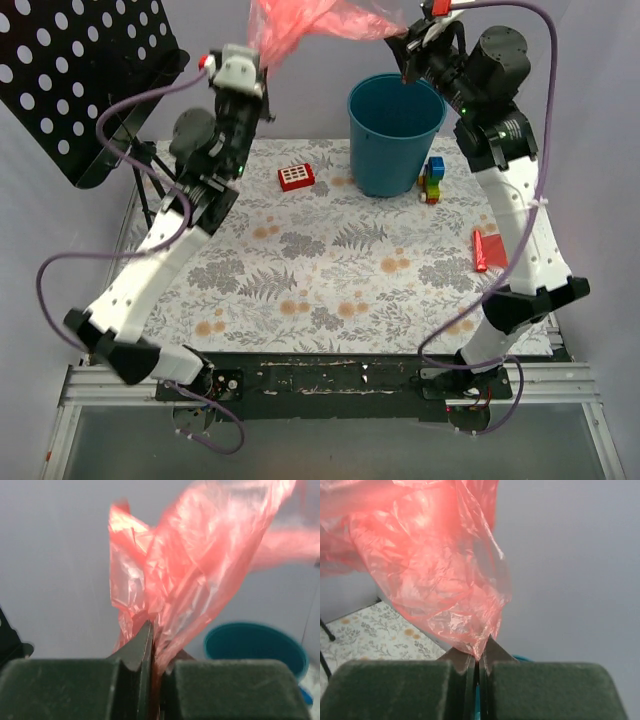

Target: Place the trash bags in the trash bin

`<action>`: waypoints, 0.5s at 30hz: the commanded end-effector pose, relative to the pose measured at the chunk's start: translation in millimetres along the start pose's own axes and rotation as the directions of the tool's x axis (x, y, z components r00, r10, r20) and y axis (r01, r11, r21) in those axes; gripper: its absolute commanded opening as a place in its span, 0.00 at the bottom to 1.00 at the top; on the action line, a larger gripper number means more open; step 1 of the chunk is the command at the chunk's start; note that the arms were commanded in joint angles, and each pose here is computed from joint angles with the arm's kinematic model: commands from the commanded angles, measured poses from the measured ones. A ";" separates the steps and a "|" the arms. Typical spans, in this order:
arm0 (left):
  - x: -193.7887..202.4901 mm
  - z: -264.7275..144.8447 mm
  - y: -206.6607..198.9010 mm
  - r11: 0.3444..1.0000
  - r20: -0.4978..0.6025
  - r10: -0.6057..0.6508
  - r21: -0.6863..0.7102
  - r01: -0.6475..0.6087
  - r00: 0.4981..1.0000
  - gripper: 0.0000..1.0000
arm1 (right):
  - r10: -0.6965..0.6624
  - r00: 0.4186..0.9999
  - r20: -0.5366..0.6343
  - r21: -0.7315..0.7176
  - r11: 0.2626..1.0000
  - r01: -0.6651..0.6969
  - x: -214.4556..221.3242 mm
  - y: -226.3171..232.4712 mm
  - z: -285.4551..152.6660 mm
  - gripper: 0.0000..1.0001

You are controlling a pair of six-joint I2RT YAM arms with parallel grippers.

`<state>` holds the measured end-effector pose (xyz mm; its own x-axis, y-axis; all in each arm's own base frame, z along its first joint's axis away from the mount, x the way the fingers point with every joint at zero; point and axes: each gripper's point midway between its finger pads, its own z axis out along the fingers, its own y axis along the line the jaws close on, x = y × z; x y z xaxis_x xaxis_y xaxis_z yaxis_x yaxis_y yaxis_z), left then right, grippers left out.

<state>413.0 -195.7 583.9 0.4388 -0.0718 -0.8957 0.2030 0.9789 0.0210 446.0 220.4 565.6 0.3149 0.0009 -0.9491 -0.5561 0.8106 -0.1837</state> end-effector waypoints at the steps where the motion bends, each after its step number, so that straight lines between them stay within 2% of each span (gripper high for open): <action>1: 133.2 -66.8 -26.1 0.957 -0.329 0.241 0.239 -0.166 0.913 0.00 | -0.015 0.774 -0.633 -0.140 0.986 -0.096 164.6 50.3 -44.8 0.01; 2: 122.5 -75.0 -13.0 0.978 -0.308 0.173 0.168 -0.125 0.936 0.00 | 0.068 0.699 -0.712 -0.102 0.975 -0.198 188.4 57.8 -59.7 0.01; 3: 93.7 -75.6 -5.3 0.988 -0.193 0.121 0.119 -0.099 0.974 0.00 | 0.097 0.710 -0.697 -0.114 0.963 -0.243 183.9 65.0 -66.2 0.01; 4: 74.3 -82.6 -4.1 0.987 -0.110 0.109 0.131 -0.094 0.988 0.00 | 0.093 0.771 -0.630 -0.131 0.966 -0.224 170.4 64.1 -60.9 0.01; 5: 61.8 -86.2 -1.9 0.987 -0.062 0.105 0.131 -0.097 0.992 0.00 | 0.082 0.839 -0.538 -0.151 0.970 -0.192 138.3 64.3 -65.5 0.01; 6: 56.2 -87.5 2.8 0.989 -0.052 0.102 0.111 -0.096 0.993 0.00 | 0.079 0.876 -0.477 -0.152 0.974 -0.170 131.2 63.7 -67.5 0.01; 8: 53.1 -79.4 19.2 0.997 -0.094 0.074 0.003 -0.075 0.993 0.00 | 0.042 0.937 -0.346 -0.174 0.979 -0.108 110.6 67.0 -81.6 0.01; 9: 55.2 -78.5 33.3 0.994 -0.124 0.067 -0.083 -0.077 0.990 0.00 | 0.037 0.944 -0.329 -0.167 0.981 -0.096 115.2 67.2 -87.1 0.01; 10: 58.2 -79.6 47.0 0.983 -0.149 0.064 -0.159 -0.088 0.987 0.00 | 0.036 0.942 -0.333 -0.163 0.982 -0.095 117.2 67.9 -92.4 0.01; 12: 63.4 -88.7 63.8 0.972 -0.187 0.051 -0.217 -0.092 0.981 0.00 | 0.045 0.917 -0.397 -0.174 0.977 -0.123 127.5 72.5 -100.2 0.01; 15: 69.8 -115.3 61.2 0.987 -0.224 0.053 -0.138 -0.086 0.973 0.00 | 0.045 0.865 -0.499 -0.261 0.945 -0.199 137.5 92.6 -116.8 0.01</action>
<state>390.4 -154.8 453.8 0.2265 0.0835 -0.9704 0.0884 0.9904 0.1059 380.9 221.0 302.3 -0.3162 -0.3200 -0.8931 -0.7196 0.6944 0.0059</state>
